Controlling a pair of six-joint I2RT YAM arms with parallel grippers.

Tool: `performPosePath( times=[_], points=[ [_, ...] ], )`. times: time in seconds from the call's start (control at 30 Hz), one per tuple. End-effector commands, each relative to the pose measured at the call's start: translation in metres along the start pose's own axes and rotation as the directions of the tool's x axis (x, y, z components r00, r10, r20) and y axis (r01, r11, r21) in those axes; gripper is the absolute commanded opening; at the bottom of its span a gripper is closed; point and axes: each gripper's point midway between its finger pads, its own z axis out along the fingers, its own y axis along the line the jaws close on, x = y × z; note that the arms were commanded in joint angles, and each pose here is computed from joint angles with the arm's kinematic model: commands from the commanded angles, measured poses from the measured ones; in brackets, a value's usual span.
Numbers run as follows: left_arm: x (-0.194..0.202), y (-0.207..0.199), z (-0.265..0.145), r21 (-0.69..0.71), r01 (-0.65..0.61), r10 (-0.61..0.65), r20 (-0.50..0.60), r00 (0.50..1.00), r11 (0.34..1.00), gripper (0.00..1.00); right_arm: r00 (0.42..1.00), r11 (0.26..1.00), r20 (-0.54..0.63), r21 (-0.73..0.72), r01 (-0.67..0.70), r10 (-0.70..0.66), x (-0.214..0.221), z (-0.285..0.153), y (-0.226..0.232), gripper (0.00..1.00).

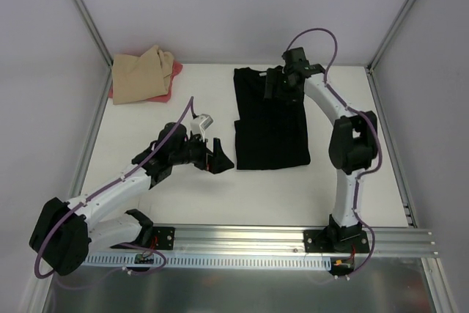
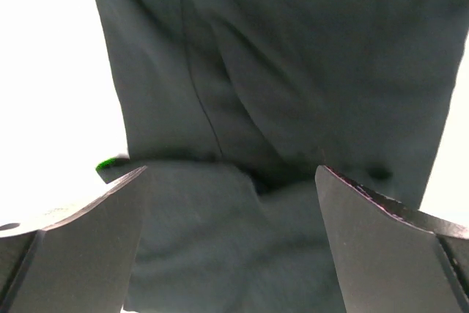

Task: Fold and stack the t-shirts
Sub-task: Fold the folded rectangular tshirt in 1/3 of the way, then grab one side of the 2/3 rectangular tshirt with both arms

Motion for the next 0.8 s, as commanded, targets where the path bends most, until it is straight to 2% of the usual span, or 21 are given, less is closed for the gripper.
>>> performPosePath(
  times=[0.0,0.07,0.1,0.13,0.2,0.23,0.33,0.57,0.77],
  points=[
    [-0.003,-0.011,0.007,0.106,-0.009,0.002,0.063,0.998,0.994,0.99,0.998,0.998,0.06,0.048,0.028,-0.031,0.014,-0.078,-0.019,0.99],
    [0.002,-0.017,0.012,0.175,0.018,-0.027,0.046,0.999,0.984,0.99,0.998,0.999,0.047,0.036,-0.03,0.028,0.036,-0.087,-0.035,1.0],
    [-0.006,-0.019,0.015,0.194,0.006,-0.02,0.07,0.997,0.981,0.99,0.998,0.997,-0.005,0.049,-0.056,0.057,0.069,-0.079,-0.05,0.99],
    [-0.005,-0.022,0.017,0.22,0.012,-0.023,0.051,0.998,0.975,0.99,0.995,0.995,0.034,0.037,-0.097,0.096,0.071,-0.095,-0.058,0.99],
    [-0.008,-0.018,0.028,0.216,0.032,-0.036,0.017,0.999,0.976,0.97,0.989,0.989,-0.01,0.026,-0.145,0.145,0.109,-0.091,-0.072,0.99],
    [-0.013,-0.021,0.032,0.232,0.027,-0.034,0.028,0.999,0.972,0.96,0.987,0.987,0.013,0.01,-0.163,0.163,0.113,-0.1,-0.076,1.0],
    [-0.019,-0.013,0.05,0.231,0.047,-0.055,0.029,0.998,0.972,0.95,0.983,0.983,-0.014,0.016,-0.185,0.185,0.142,-0.1,-0.084,0.99],
    [-0.015,0.001,0.078,0.233,0.103,-0.106,0.0,0.994,0.967,0.94,0.965,0.968,-0.09,-0.019,-0.251,0.248,0.184,-0.08,-0.087,0.99],
    [-0.001,0.014,0.094,0.227,0.161,-0.155,-0.044,0.987,0.96,0.93,0.955,0.959,-0.114,-0.033,-0.28,0.275,0.199,-0.068,-0.087,0.99]
  ],
)
